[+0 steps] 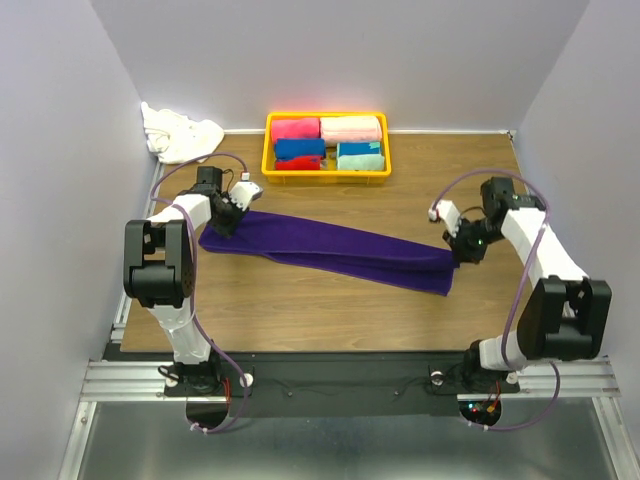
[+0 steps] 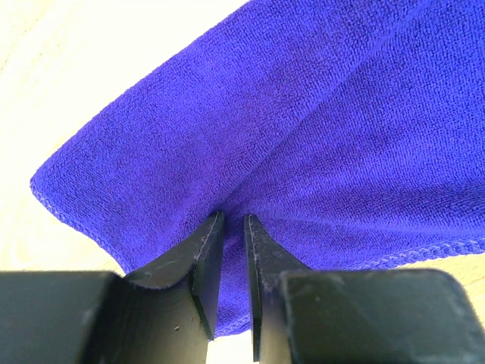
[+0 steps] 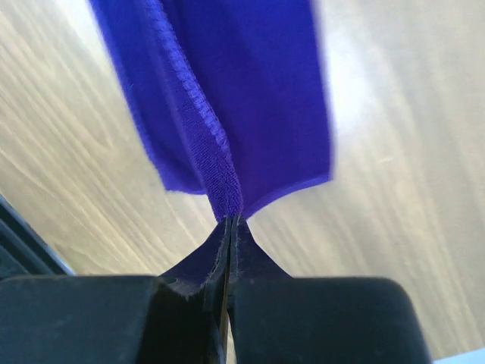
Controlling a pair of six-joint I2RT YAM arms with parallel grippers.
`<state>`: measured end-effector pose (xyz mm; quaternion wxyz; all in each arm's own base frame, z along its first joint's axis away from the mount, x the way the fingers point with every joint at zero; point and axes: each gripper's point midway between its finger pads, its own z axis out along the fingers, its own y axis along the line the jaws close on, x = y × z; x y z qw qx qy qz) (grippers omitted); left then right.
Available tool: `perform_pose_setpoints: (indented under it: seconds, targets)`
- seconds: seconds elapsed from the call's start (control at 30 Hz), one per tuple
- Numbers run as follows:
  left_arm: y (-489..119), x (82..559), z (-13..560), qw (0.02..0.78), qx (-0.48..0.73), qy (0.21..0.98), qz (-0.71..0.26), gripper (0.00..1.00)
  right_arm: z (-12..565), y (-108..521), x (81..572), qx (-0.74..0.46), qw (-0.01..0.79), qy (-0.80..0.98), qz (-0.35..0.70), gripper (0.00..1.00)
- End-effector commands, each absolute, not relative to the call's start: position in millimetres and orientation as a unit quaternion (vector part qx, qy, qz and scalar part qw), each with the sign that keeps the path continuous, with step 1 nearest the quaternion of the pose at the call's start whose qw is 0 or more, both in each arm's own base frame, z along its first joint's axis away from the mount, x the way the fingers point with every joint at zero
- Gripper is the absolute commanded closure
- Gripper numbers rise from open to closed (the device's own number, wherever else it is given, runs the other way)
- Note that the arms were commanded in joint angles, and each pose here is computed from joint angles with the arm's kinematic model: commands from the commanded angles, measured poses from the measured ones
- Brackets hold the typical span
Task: Roll the towels
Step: Fold the towel
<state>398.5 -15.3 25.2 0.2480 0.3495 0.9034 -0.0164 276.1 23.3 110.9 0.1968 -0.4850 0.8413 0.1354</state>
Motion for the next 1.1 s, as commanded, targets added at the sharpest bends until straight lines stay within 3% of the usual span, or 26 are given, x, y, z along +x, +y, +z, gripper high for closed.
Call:
perform_pose_setpoints:
  seconds: [0.0,0.23,0.3,0.33,0.37,0.43,0.5,0.7,0.9,1.07]
  targets:
    - [-15,384,13,0.223,0.339,0.913,-0.033,0.71,87,14,250,-0.539,0.174,0.817,0.112,0.99]
    - [-16,384,11,0.222,0.336,0.915,-0.035,0.72,60,19,243,-0.526,0.155,0.824,0.139,0.99]
    - [-16,385,12,0.223,0.337,0.914,-0.035,0.72,58,20,244,-0.525,0.154,0.825,0.141,0.96]
    - [-15,385,12,0.222,0.336,0.915,-0.035,0.72,59,20,244,-0.523,0.153,0.826,0.142,0.87]
    - [-15,384,11,0.220,0.336,0.915,-0.035,0.72,60,21,244,-0.522,0.155,0.827,0.142,0.71]
    - [-16,383,11,0.221,0.337,0.915,-0.036,0.71,68,21,243,-0.521,0.160,0.826,0.140,0.57]
    - [-16,382,11,0.220,0.338,0.914,-0.038,0.71,75,23,246,-0.515,0.168,0.829,0.141,0.51]
    - [-26,383,24,0.236,0.340,0.908,-0.060,0.71,116,40,286,-0.462,0.219,0.842,0.171,0.58]
    - [-25,382,56,0.263,0.328,0.904,-0.072,0.71,88,47,320,-0.409,0.176,0.868,0.221,0.66]
    - [-22,376,65,0.261,0.323,0.907,-0.066,0.71,56,37,306,-0.419,0.133,0.877,0.192,0.66]
